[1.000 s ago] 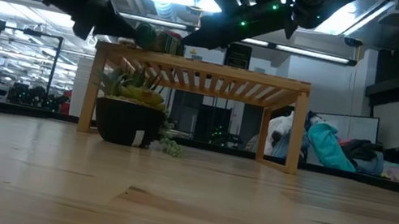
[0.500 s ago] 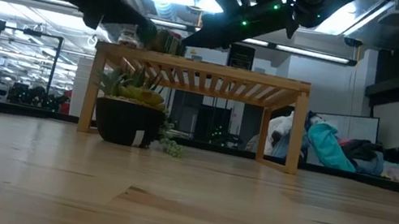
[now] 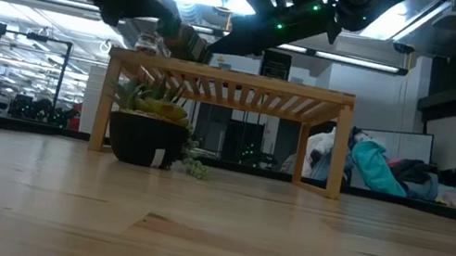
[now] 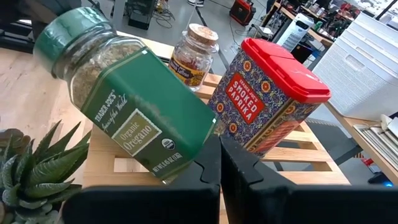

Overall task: Shelf spices
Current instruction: Adjust the green seasoning bottle on the shelf

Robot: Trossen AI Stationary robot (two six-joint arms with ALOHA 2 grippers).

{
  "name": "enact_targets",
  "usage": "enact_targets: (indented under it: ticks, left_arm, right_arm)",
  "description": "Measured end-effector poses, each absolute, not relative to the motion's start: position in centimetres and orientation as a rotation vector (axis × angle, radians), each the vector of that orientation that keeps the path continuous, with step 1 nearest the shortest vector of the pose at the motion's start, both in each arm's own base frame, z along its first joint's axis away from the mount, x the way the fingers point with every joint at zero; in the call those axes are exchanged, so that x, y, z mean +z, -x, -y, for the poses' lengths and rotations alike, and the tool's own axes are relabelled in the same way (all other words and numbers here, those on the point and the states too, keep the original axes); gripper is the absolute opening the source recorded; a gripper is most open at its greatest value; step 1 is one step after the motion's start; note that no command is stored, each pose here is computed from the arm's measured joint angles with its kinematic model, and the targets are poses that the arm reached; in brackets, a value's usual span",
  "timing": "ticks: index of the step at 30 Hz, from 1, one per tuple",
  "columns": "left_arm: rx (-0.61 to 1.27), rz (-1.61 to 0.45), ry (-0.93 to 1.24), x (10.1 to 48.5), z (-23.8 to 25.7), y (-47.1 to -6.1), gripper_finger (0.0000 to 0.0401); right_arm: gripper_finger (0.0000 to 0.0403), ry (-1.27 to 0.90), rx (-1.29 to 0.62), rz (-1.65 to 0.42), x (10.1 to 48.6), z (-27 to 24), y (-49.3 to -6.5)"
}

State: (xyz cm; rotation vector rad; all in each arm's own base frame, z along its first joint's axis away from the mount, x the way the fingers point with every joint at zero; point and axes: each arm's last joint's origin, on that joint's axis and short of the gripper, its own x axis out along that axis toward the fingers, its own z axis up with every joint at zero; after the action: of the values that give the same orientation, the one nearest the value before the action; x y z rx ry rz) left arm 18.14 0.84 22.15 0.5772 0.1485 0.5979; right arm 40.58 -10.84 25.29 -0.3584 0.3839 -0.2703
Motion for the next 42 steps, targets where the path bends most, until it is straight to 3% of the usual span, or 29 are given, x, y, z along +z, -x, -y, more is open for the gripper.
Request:
enact_targets:
  ticks: [11, 42]
  left_arm:
    - [0.63, -0.101, -0.6, 24.6, -1.5, -18.7, 0.0]
    - [0.607, -0.054, -0.569, 25.7, -4.0, -19.3, 0.0]
  right_arm:
    - [0.0001, 0.349, -0.23, -0.407, 24.8, 9.7, -40.8]
    - [0.0001, 0.352, -0.223, -0.447, 24.4, 9.7, -40.7]
